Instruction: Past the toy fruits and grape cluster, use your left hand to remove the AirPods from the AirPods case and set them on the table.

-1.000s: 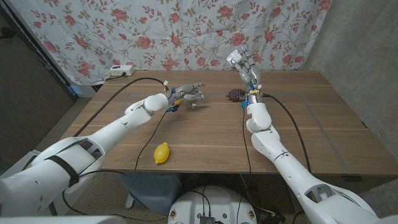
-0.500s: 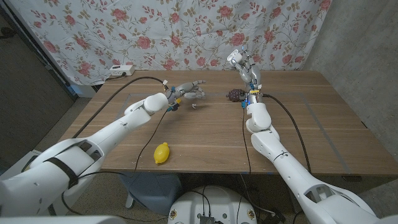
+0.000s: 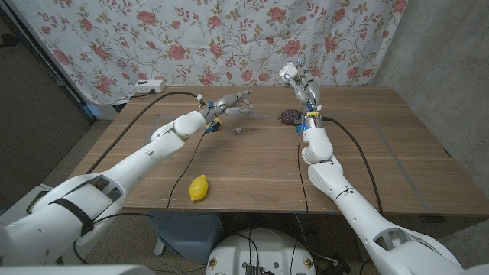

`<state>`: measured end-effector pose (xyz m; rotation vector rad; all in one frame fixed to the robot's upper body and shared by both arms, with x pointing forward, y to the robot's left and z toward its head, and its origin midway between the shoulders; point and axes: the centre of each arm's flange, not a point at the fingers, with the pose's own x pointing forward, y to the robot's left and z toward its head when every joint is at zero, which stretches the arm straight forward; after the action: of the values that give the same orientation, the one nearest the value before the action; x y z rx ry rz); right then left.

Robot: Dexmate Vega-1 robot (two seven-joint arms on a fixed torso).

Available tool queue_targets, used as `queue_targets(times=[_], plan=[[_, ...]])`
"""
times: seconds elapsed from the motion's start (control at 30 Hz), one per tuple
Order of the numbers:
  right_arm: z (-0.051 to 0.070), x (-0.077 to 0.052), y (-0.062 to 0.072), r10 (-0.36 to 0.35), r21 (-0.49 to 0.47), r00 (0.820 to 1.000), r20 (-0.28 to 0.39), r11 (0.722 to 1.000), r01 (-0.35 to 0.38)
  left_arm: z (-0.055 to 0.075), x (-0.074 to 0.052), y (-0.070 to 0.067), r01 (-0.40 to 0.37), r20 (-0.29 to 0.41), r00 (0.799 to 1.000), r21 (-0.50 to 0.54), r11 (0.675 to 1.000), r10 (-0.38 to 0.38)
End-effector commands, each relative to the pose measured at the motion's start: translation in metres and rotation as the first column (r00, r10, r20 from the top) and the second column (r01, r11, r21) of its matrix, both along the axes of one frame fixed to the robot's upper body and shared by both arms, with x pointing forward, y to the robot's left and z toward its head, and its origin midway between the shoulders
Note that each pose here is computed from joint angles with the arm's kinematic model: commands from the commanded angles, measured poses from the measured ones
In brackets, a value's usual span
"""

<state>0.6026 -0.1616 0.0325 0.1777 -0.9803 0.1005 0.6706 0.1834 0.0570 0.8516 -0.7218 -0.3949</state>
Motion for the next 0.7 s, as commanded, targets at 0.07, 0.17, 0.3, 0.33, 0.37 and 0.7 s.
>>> queue_targets(times=[0.07,0.17,0.3,0.33,0.37,0.7], plan=[[-0.002,0.0,0.001,0.005,0.007,1.0,-0.007,1.0,-0.005,0.014,-0.015,0.0,0.057,0.048,0.997,-0.086,0.995,-0.053],[-0.002,0.0,0.001,0.007,0.006,1.0,-0.007,1.0,-0.007,0.016,-0.017,0.0,0.069,0.051,0.997,-0.088,0.994,-0.064],[-0.003,0.0,0.002,0.008,0.007,1.0,-0.012,1.0,-0.008,0.018,-0.019,0.001,0.078,0.065,0.995,-0.117,0.99,-0.071],[-0.003,0.0,0.002,0.01,0.005,1.0,-0.014,1.0,-0.01,0.02,-0.02,0.002,0.087,0.065,0.995,-0.129,0.988,-0.079],[-0.003,0.0,0.002,0.01,0.005,1.0,-0.014,1.0,-0.01,0.021,-0.021,0.002,0.098,0.065,0.994,-0.144,0.985,-0.089],[-0.003,0.0,0.003,0.008,-0.001,1.0,-0.02,1.0,-0.008,0.029,-0.023,0.002,0.144,0.053,0.989,-0.172,0.974,-0.136]])
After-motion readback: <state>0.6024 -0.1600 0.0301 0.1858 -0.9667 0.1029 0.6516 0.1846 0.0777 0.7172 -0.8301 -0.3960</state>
